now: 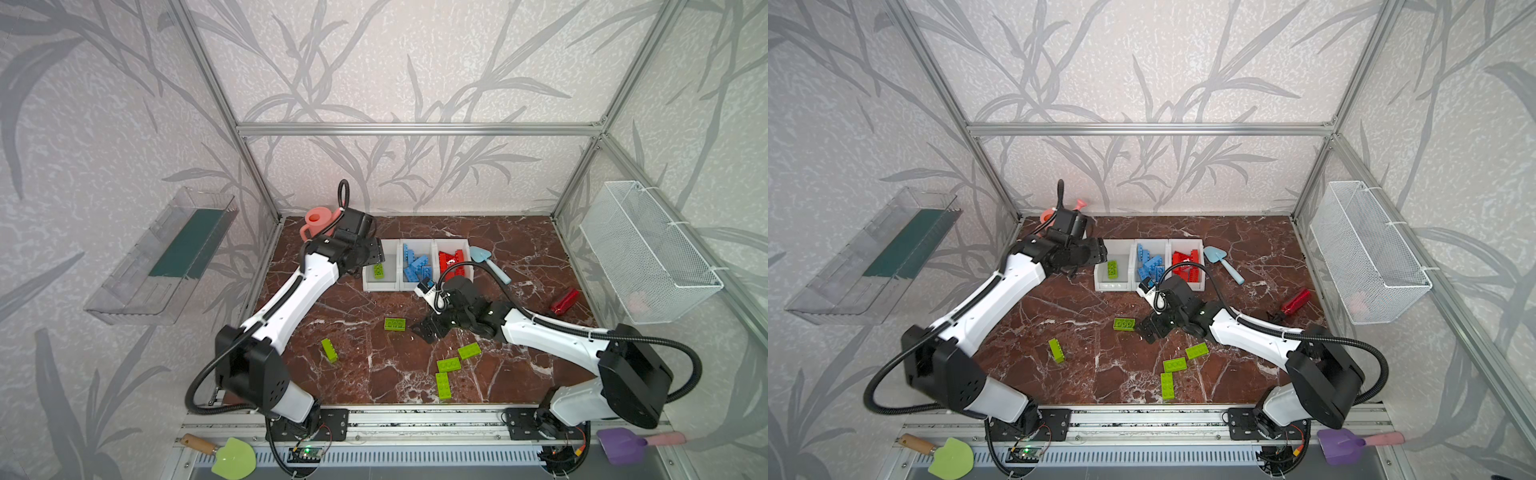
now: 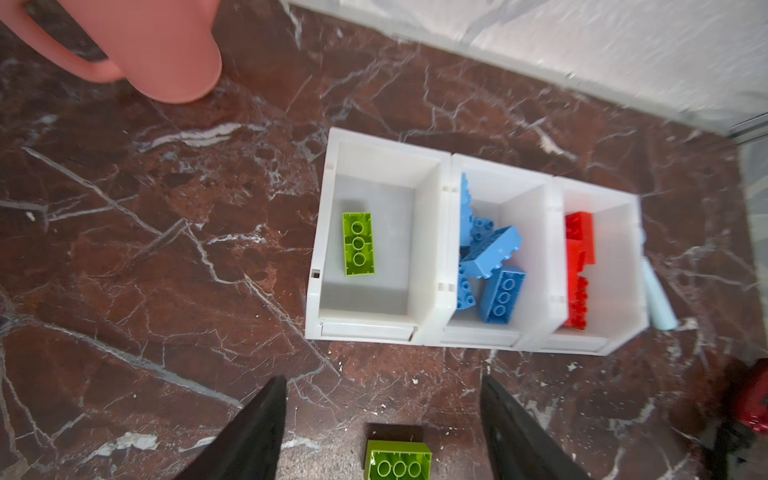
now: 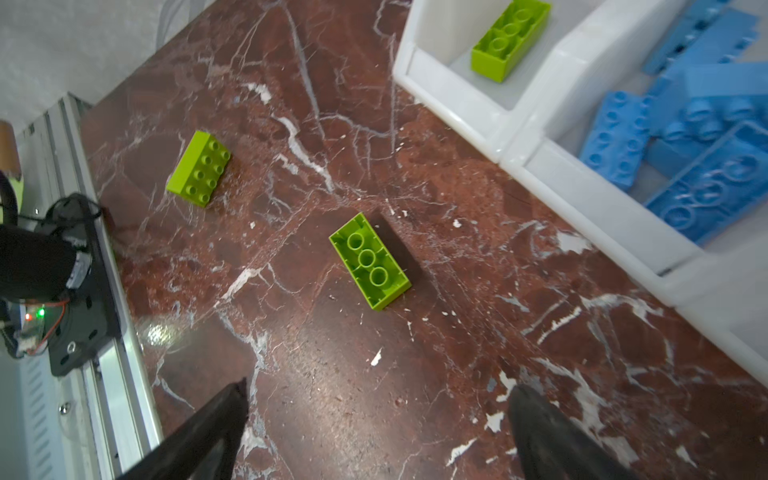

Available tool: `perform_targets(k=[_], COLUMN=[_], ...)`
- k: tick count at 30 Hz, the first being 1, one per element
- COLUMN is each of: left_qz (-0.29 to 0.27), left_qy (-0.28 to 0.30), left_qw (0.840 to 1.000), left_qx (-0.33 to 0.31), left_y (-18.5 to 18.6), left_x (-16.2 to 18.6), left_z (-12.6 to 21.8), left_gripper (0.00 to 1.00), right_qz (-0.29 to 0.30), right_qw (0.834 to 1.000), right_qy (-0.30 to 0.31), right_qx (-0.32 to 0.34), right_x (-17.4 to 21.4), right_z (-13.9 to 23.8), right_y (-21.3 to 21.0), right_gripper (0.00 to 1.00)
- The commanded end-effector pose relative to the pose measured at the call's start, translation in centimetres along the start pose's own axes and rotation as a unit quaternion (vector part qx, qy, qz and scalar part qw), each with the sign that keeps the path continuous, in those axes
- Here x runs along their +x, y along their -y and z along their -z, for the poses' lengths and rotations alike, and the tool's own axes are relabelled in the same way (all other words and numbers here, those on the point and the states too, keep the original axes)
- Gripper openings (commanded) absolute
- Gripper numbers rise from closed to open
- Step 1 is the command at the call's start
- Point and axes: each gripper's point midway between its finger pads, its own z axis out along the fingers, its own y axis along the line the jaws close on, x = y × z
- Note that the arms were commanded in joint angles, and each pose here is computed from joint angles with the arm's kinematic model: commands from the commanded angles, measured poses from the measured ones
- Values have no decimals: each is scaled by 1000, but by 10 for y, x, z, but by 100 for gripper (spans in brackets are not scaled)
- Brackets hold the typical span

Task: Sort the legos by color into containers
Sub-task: 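Withdraw the left gripper while the right gripper grasps a lime-green brick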

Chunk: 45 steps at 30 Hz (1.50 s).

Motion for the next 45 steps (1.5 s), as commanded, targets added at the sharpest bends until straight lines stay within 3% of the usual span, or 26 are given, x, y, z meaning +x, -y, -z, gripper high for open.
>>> perform_targets(k=[1,6,17,28,32,39,45], left_qz=[5,-2,-11,-8,-10,-5,-3], left_qy=[13,51,110,123,122,112,122], left_qw=[1000,999,994,992,992,994,992], left_qx=[13,13,-18,-31,-28,-6,-9], left_y=[-9,-32,-81,-102,-101,-95,-98], left_x=[13,32,69,90,91,97,95], left_z=[23,58,100,109,108,107,111], left_gripper=[75,76,80,81,81,81,81], right_qz=[48,93,109,117,118,119,113], right_qw=[997,989,981,969,967,965,971], right_qy=[-56,-99,-160,-216,-224,-235,-210], right_qx=[-31,-51,-27,2,2,2,1], right_x=[14,13,12,21,21,22,6], right_z=[-13,-35,-77,-103,-107,-109,-98], right_y=[-13,-21,-3,10,10,9,3], right_gripper=[97,97,96,79,66,33,25])
